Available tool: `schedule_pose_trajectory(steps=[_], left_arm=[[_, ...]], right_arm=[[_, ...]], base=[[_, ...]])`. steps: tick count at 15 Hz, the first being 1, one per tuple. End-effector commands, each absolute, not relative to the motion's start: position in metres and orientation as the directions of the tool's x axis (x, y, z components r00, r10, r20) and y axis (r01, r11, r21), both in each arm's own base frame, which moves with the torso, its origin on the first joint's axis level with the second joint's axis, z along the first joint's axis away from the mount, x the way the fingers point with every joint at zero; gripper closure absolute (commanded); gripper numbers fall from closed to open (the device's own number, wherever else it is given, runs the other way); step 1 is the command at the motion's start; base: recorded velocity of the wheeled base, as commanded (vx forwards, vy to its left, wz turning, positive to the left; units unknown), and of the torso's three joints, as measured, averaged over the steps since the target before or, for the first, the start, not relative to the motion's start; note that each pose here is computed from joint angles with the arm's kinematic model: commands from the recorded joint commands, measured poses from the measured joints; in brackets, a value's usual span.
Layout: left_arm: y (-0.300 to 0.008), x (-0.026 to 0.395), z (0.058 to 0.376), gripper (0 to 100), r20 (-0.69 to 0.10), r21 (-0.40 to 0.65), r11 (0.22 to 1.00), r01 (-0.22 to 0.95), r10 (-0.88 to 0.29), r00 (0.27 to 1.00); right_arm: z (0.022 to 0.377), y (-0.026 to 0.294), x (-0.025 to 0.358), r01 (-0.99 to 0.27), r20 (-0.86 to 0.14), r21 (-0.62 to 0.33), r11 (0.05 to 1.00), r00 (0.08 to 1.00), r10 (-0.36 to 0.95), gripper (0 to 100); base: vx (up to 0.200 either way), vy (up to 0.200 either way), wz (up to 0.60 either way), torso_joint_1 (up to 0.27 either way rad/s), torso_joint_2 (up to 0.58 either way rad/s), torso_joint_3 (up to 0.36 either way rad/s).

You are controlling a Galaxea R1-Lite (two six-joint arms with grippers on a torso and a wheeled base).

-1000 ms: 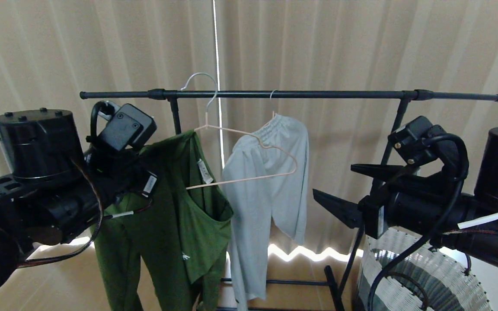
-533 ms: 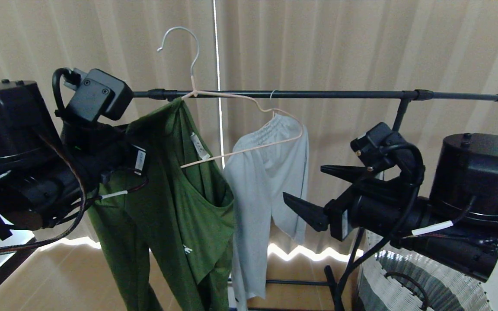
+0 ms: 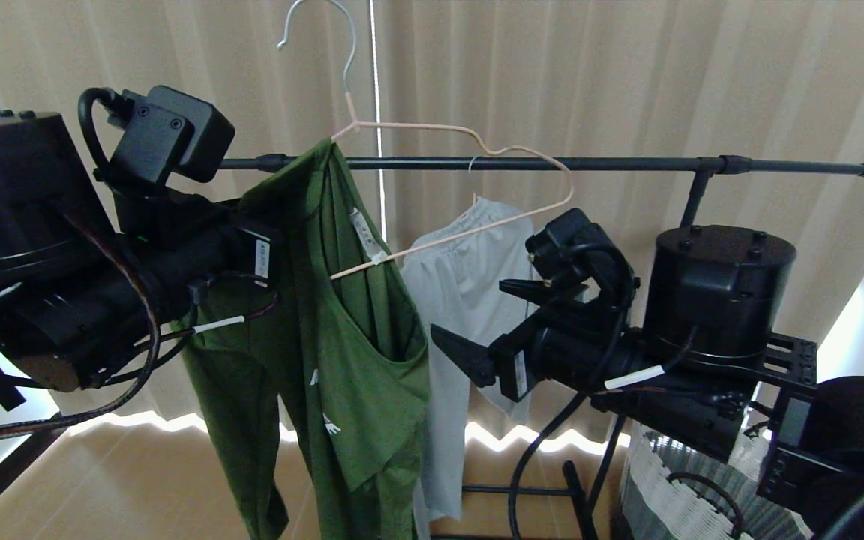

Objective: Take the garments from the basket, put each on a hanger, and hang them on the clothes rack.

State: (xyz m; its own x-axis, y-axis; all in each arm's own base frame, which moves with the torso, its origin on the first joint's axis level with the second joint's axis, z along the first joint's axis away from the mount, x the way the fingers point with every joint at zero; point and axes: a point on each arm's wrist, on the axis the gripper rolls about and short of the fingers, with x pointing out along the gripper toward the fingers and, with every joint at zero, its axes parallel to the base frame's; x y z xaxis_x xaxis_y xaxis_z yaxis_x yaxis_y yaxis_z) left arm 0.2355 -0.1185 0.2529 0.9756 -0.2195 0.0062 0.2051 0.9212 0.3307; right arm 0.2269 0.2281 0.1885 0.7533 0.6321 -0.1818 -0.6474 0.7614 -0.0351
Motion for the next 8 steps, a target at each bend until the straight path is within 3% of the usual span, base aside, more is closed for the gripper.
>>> schedule_pose_trajectory(steps=[1,8], left_arm=[[-0.123,0.229,0.257,100,0.021,0.327,0.918,0.223,-0.243,0.970],[-0.129,0.218,0.266,100,0.058,0.314,0.914,0.256,-0.288,0.956]], right_arm=[[0.178,0.247,0.241,-0.644,-0.198,-0.038,0.764,0.754,0.626,0],[0.154,0.256,0.254,-0.596,-0.250,-0.060,0.800,0.785,0.566,0]], base=[[0.000,0.000,0.00,0.000,0.00,0.000],[0.000,0.000,0.00,0.000,0.00,0.000]])
